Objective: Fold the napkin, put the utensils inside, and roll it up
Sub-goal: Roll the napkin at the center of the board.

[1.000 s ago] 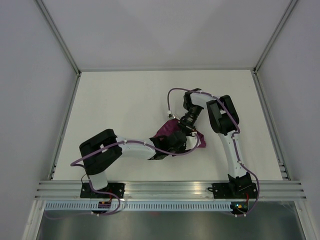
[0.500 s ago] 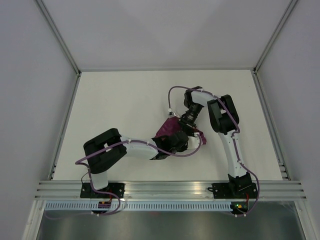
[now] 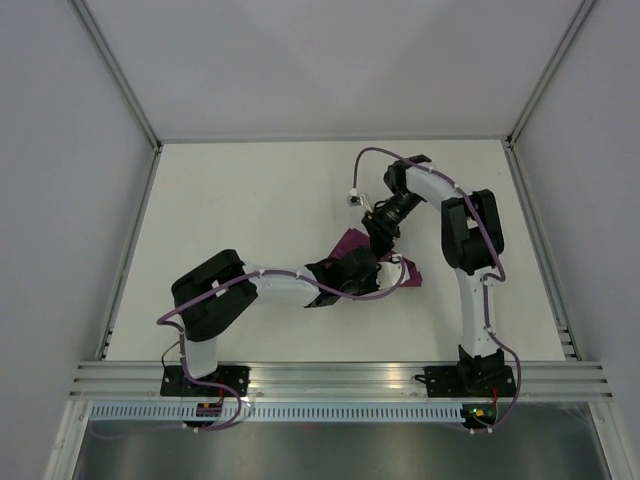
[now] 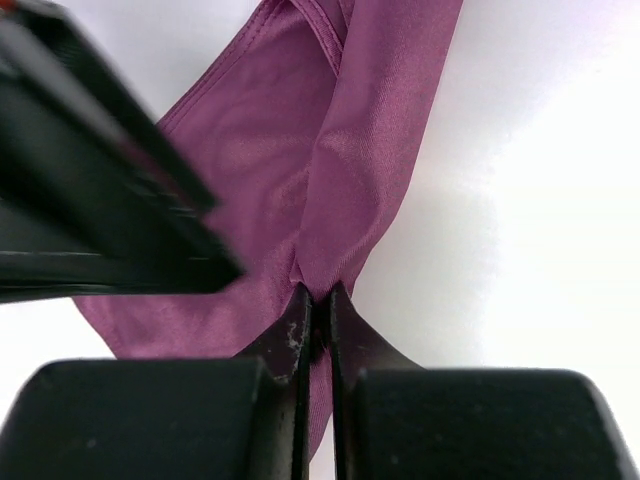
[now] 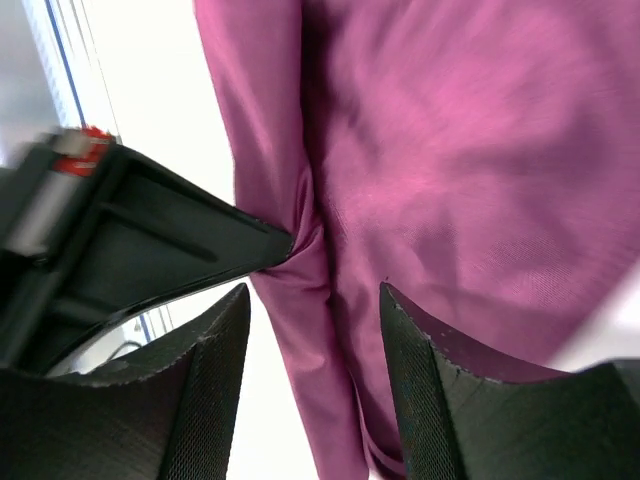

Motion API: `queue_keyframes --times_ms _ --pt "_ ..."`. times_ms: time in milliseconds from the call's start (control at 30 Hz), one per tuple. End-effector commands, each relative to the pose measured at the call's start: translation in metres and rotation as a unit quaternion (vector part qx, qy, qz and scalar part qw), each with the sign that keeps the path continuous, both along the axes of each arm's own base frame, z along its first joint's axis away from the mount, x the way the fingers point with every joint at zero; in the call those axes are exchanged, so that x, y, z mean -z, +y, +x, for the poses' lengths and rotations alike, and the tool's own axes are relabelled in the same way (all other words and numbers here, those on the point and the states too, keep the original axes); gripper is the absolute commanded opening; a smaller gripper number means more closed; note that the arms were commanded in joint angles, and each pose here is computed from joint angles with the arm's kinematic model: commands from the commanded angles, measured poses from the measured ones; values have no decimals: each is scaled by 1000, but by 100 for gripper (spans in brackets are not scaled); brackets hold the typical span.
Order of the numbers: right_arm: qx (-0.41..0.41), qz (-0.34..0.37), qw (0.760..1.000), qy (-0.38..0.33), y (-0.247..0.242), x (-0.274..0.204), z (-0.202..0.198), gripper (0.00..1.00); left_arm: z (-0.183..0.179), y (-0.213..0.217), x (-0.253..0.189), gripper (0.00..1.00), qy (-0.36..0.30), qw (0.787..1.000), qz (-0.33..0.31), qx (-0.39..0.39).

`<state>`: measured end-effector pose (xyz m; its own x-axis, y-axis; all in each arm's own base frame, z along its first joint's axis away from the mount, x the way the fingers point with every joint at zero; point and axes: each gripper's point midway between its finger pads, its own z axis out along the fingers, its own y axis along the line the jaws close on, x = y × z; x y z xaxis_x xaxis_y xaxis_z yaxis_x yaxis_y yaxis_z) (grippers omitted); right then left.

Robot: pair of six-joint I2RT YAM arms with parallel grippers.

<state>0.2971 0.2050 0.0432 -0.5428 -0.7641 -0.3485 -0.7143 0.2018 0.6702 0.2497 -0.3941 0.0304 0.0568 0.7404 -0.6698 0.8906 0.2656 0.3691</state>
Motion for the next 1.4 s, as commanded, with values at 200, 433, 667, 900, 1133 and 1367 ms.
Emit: queue_keyframes --times_ms 200,433,667,900,1133,1367 --pt "150 103 972 -149 -26 -93 59 62 -61 32 76 2 252 964 70 47" --pt "234 103 915 -313 -82 -127 80 62 -58 32 74 2 397 917 27 35" --pt "205 65 876 -432 -95 -101 37 67 -54 32 73 2 517 856 8 23" --pt "84 23 847 -524 -53 -59 -10 70 -46 33 73 2 564 826 -3 6" --pt "-7 -18 844 -535 -34 -6 -45 70 -38 31 77 2 584 812 1 -11" --pt "-60 -48 834 -547 -28 21 -61 61 -37 31 78 2 590 808 2 -16"
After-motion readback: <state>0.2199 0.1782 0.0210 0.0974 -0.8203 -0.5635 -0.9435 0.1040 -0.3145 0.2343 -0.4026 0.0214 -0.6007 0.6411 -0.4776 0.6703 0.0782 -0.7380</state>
